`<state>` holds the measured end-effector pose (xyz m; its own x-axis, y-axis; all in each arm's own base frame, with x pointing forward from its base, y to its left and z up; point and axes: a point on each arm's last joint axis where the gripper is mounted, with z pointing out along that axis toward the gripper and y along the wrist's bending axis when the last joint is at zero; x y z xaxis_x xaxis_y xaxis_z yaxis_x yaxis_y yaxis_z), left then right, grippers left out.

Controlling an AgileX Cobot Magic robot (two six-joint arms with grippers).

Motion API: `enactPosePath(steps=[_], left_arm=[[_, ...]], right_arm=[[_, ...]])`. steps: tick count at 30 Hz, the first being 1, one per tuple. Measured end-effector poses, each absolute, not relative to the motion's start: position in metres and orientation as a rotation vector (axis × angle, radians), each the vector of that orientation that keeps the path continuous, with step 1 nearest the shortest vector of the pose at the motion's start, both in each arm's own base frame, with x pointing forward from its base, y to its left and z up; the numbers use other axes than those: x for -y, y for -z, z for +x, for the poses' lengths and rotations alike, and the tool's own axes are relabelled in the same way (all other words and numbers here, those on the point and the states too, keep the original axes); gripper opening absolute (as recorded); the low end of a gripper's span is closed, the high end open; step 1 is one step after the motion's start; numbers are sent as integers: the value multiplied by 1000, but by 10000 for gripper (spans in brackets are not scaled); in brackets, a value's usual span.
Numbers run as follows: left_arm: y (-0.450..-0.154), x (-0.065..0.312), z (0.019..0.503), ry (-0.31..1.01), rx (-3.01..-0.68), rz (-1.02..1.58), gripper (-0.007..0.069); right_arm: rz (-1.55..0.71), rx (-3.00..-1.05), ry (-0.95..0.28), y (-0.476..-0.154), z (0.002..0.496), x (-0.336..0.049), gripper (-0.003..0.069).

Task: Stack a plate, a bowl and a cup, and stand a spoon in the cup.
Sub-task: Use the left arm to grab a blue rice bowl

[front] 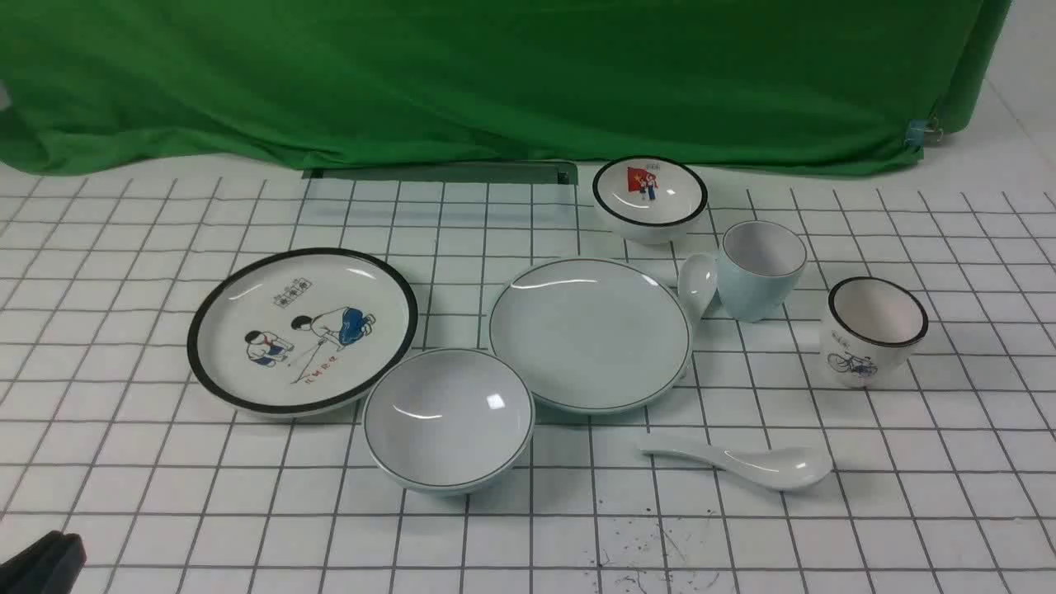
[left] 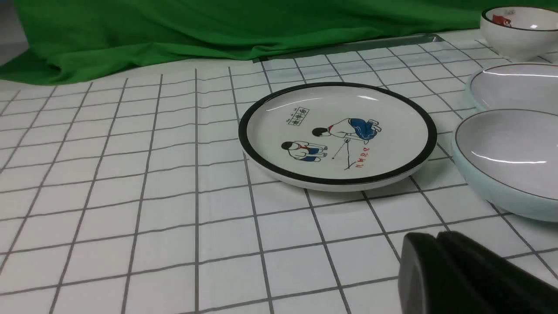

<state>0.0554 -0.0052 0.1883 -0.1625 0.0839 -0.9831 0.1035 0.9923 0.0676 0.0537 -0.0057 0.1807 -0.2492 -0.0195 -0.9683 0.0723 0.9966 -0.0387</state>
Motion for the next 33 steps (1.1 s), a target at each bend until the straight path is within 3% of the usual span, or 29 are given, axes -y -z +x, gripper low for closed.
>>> enactPosePath(steps=[26,33], left_arm=[[-188,5,55,17,-1736,140,-29],[-197,5,56,12,-1635,134,-29]], right_arm=[[38,-1820,86,-181,54,6,147],[34,-1714,74,-190,56,5,159]])
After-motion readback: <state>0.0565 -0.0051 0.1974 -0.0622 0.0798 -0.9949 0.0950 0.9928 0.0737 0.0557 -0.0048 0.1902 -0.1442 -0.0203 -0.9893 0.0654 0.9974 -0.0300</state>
